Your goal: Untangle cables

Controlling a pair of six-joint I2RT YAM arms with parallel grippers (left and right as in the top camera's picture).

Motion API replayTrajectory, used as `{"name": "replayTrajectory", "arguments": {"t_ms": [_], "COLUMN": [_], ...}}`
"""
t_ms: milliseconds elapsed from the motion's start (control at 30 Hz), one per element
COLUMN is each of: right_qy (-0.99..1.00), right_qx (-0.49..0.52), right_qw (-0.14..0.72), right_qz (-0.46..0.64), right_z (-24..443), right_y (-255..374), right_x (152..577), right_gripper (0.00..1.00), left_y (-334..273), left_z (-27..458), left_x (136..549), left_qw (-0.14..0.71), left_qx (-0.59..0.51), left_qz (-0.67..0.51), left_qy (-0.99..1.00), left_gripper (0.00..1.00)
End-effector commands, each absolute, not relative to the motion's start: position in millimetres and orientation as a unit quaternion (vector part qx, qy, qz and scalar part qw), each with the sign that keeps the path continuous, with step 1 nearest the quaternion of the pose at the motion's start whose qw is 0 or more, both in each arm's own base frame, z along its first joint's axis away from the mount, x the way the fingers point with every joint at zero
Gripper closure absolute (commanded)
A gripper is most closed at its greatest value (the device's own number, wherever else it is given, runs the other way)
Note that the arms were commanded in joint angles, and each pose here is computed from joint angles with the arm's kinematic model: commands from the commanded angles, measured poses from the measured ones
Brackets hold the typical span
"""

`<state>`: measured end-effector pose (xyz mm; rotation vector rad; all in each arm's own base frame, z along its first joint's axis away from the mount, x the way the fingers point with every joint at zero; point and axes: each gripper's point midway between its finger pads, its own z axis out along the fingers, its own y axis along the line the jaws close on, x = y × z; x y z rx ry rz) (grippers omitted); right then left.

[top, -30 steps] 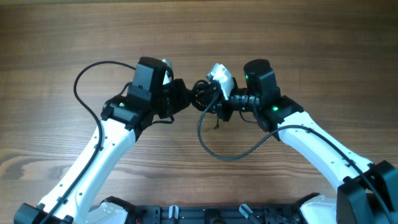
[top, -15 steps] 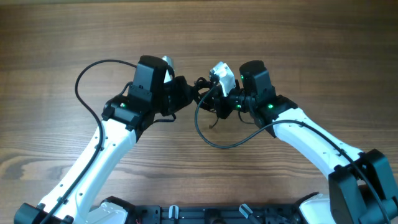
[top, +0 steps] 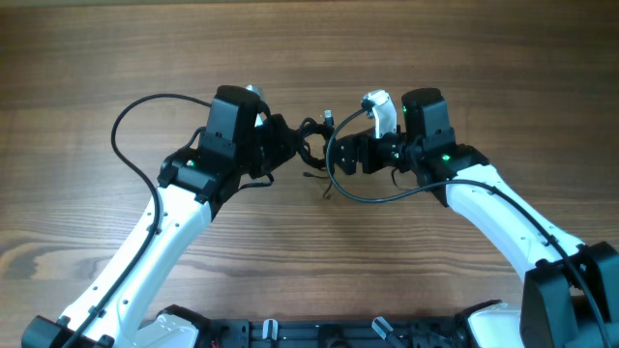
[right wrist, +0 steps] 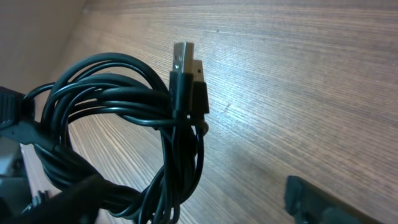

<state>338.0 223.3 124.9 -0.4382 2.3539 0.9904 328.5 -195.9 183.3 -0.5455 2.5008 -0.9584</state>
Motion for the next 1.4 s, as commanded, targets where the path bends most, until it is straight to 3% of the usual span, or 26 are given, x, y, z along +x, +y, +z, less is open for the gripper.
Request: {"name": "replayTrajectory", "arguments": {"t_ms": [0,100,200,267,433,467,533,667,800,900,1000,1367], "right_qy": [0.878,0.882,0.88,0.869,0.866,0.863,0.854,0.844,0.813,0.79,0.786,0.729], "right_qx": [-0.114,-0.068,-0.054,-0.071,-0.087,-0.106,-0.173,-0.269,-0.353,-0.383,-0.385,-0.409], "right_qw": [0.249,0.229,0.217,0.203,0.206,0.219,0.254,0.264,0.265,0.281,0.29,0.288], "right_qz": [0.392,0.407,0.419,0.445,0.448,0.443,0.42,0.383,0.38,0.388,0.387,0.467], "right_z": [128.4,123.6,118.8,124.4,126.0,126.6,125.0,111.2,107.4,113.1,115.6,139.7], "right_y": [225.5,228.1,231.6,239.6,241.0,240.5,235.7,229.4,230.8,234.8,235.5,248.7], "right_x": [335.9,340.1,342.2,334.6,333.1,334.0,335.6,322.3,304.9,303.1,306.4,286.9], "right_gripper": [0.0,0.01,0.25,0.28,0.82,0.87,0.96,0.96,0.96,0.96,0.96,0.96], "left_y": [-195.5,-201.9,-205.8,-205.5,-205.7,-204.4,-195.4,-193.5,-195.5,-212.2,-212.1,-206.3], "left_z": [196.3,197.7,198.9,198.9,199.6,197.5,186.5,184.2,184.7,189.9,184.0,141.0], "left_x": [332.7,327.6,324.6,324.8,325.6,324.3,319.4,318.3,316.6,301.3,289.7,284.6], "left_qw": [0.219,0.207,0.198,0.195,0.189,0.189,0.18,0.204,0.236,0.231,0.217,0.16], "left_qx": [-0.195,-0.176,-0.17,-0.179,-0.197,-0.194,-0.209,-0.142,-0.033,0.078,0.119,0.116], "left_qz": [-0.351,-0.364,-0.374,-0.375,-0.38,-0.374,-0.346,-0.326,-0.306,-0.335,-0.33,-0.298], "left_qy": [0.889,0.891,0.89,0.888,0.884,0.887,0.897,0.912,0.922,0.91,0.911,0.934], "left_gripper": [0.96,0.96,0.96,0.96,0.96,0.95,0.8,0.48,0.4,0.45,0.48,0.51]}}
